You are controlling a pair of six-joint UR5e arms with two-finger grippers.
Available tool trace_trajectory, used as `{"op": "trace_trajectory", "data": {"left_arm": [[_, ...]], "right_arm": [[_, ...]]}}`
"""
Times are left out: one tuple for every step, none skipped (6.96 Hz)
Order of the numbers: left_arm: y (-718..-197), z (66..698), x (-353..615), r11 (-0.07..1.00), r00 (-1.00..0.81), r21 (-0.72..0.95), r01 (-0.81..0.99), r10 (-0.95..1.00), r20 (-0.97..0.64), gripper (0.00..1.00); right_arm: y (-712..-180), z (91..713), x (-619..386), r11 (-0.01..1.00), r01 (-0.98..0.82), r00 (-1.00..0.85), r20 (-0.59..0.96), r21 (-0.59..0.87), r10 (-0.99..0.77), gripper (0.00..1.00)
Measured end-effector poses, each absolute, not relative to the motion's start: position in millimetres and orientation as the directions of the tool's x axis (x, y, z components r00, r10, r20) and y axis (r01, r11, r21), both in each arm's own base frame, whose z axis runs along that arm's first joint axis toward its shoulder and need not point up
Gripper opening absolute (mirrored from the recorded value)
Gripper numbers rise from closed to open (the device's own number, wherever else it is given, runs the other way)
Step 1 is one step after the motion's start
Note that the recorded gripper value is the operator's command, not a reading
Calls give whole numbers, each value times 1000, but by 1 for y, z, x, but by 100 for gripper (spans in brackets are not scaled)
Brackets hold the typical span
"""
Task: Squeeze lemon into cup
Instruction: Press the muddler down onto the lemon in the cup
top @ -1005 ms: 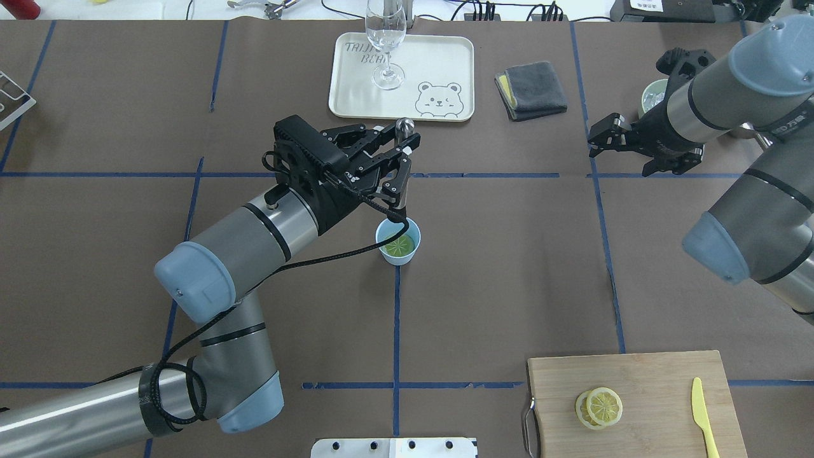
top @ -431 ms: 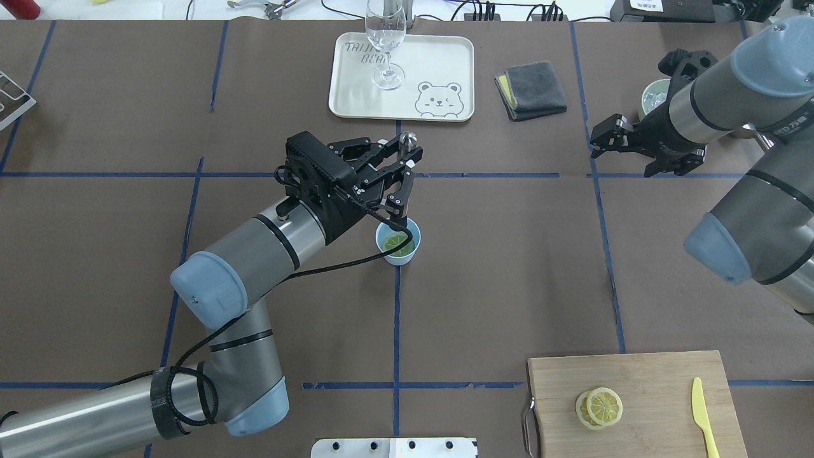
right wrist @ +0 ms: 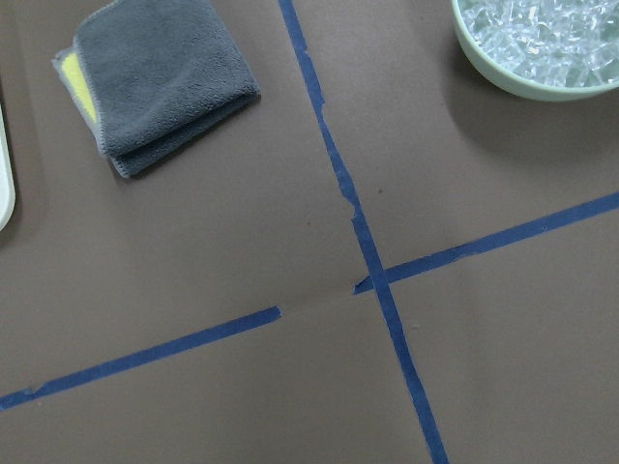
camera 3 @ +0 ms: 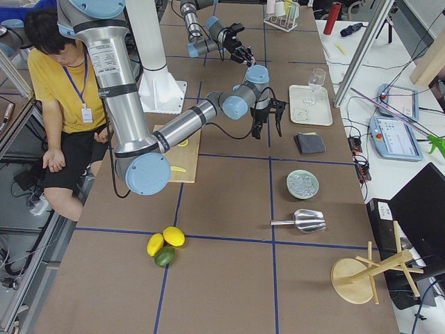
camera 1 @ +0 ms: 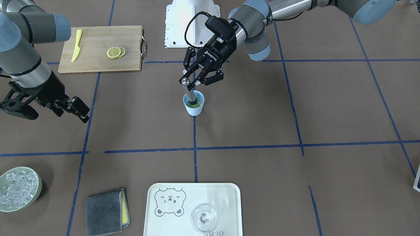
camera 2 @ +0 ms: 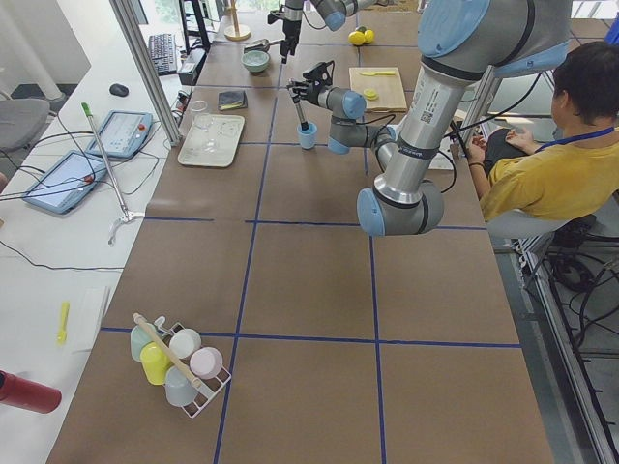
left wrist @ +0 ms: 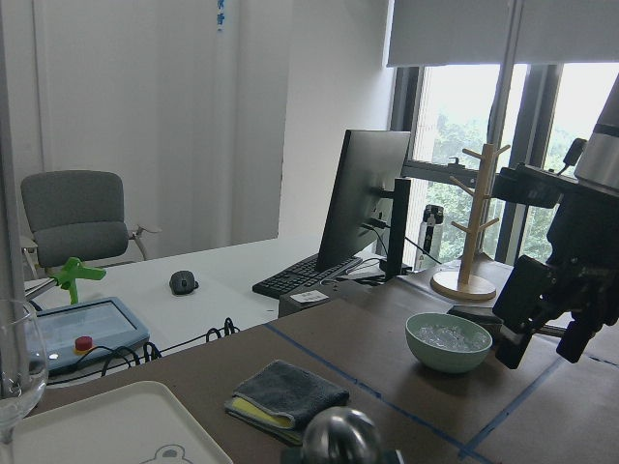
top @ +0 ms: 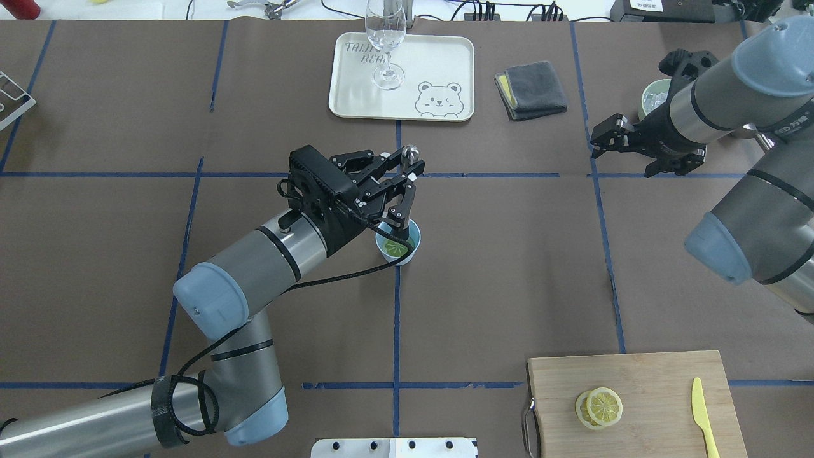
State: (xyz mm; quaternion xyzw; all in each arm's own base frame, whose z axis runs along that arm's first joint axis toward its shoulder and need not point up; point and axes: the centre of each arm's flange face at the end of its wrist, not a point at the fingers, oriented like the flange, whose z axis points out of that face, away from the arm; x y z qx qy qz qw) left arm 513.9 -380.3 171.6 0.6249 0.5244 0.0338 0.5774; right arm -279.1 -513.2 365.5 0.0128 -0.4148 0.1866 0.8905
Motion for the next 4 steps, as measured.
{"op": "trace_trajectory", "data": {"left_arm": [[-377,177,522,226,447,763,606,696,-561,0],[-377,184,531,233,454,772,591,695,-557,0],[-377,188,536,234,462,782,578,696,-550,0],[-377,191,540,231,470,790,568,697,-541,0]], "right_arm": [[-513,366,-279,930,-343,587,743,-133,322,100],[-513,367,-278,930,-344,587,742,-133,323,100],[-513,368,-278,929,-344,588,741,-134,324,100],[-513,367,-278,929,-344,587,742,-134,324,100]]}}
